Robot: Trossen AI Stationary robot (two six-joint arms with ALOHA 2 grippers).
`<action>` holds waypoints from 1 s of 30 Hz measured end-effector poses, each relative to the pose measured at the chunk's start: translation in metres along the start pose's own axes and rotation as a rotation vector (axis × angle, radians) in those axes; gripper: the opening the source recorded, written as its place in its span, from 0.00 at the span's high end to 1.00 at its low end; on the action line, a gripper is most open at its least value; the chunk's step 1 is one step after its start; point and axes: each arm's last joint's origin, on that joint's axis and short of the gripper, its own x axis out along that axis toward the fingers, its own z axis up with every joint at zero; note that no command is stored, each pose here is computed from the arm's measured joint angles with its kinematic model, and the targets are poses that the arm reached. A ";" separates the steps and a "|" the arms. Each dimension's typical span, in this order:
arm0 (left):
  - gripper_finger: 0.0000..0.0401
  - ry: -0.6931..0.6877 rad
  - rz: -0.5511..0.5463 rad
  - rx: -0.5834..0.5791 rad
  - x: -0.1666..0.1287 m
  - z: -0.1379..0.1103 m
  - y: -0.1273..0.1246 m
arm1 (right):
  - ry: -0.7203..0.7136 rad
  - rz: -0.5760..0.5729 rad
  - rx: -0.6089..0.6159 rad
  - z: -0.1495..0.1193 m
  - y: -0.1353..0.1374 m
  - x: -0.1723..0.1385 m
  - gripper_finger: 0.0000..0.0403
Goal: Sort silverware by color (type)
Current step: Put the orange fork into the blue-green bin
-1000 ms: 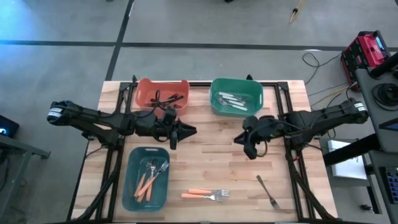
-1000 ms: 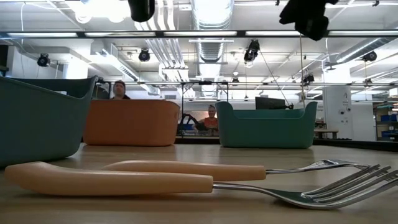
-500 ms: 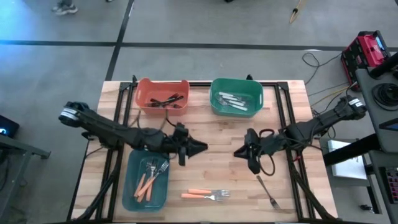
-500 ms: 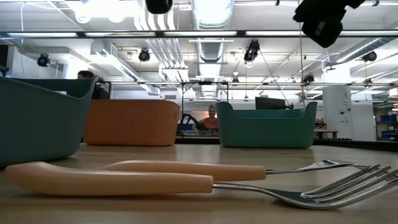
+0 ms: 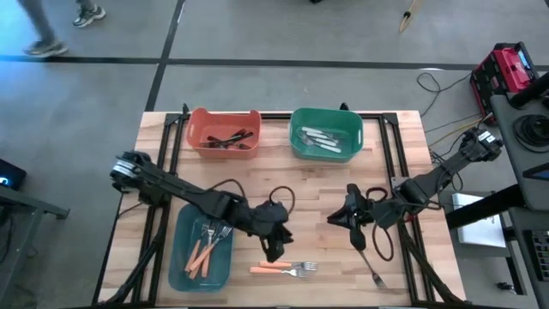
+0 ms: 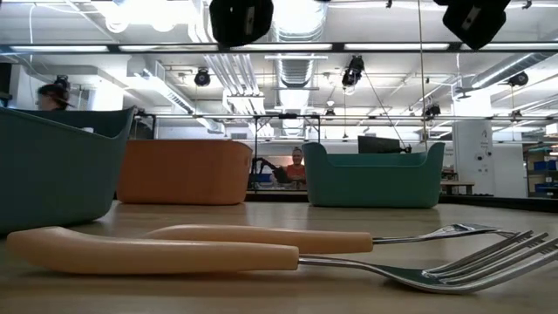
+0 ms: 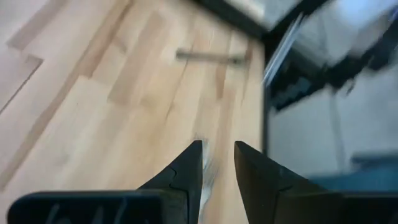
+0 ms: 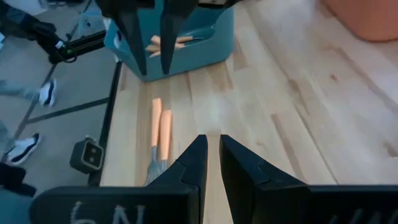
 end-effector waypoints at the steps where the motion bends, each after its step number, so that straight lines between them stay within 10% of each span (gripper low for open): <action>1: 0.81 0.035 0.010 0.032 0.000 -0.002 -0.002 | -0.008 -0.009 -0.002 0.000 0.000 0.000 0.92; 30: 0.80 0.242 0.022 0.340 0.034 -0.075 -0.047 | -0.078 -0.094 -0.008 0.002 -0.001 -0.001 0.92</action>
